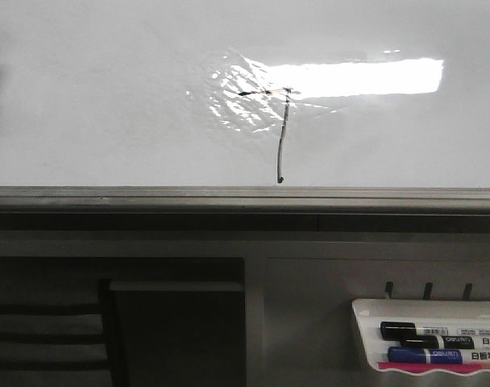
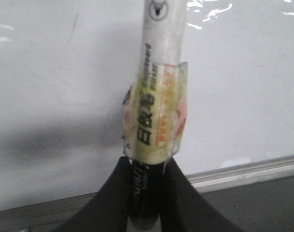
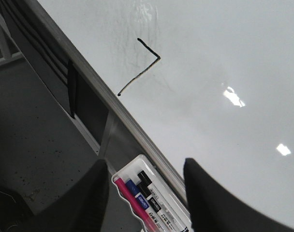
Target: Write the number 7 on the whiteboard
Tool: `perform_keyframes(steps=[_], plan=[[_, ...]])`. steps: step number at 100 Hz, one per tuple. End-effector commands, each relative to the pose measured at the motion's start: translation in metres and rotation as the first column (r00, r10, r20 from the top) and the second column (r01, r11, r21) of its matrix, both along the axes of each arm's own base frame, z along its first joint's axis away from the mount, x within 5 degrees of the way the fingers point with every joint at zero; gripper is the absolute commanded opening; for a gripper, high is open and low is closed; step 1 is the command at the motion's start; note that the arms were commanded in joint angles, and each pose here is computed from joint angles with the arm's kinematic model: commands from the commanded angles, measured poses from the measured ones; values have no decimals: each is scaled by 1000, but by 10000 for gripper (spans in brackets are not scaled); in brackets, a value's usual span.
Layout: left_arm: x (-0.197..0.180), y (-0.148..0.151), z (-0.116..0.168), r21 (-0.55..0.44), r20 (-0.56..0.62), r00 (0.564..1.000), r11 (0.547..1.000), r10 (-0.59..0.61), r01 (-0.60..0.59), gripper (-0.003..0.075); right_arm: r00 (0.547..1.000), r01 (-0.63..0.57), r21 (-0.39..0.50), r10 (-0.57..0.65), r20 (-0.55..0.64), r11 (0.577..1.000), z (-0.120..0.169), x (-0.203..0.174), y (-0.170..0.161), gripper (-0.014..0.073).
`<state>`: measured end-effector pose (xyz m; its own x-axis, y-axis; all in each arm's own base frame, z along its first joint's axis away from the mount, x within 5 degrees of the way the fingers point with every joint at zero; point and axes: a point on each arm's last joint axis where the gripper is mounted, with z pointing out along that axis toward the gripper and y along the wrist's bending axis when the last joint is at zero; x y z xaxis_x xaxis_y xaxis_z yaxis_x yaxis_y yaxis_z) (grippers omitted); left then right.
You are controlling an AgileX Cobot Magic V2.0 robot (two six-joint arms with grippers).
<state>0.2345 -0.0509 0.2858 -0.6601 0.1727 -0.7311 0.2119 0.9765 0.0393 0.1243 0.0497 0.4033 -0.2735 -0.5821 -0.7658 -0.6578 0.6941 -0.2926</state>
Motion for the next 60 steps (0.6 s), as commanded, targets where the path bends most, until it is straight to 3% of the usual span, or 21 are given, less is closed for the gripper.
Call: perform_keyframes(steps=[1, 41, 48, 60], plan=[[11, -3, 11, -49, 97, 995, 999, 10, -6, -20, 997, 12, 40, -15, 75, 999, 14, -1, 0, 321], [32, -8, -16, -53, 27, 1000, 999, 15, -14, -15, 998, 8, 41, -11, 66, 999, 13, -1, 0, 321], [32, -8, -17, -53, 28, 1000, 999, 15, -14, 30, 998, 8, 41, -11, 66, 999, 13, -1, 0, 321], [33, -9, -16, -56, 38, 999, 998, 15, -13, 186, 998, 2, 58, -5, 63, 998, 14, -2, 1, 321]])
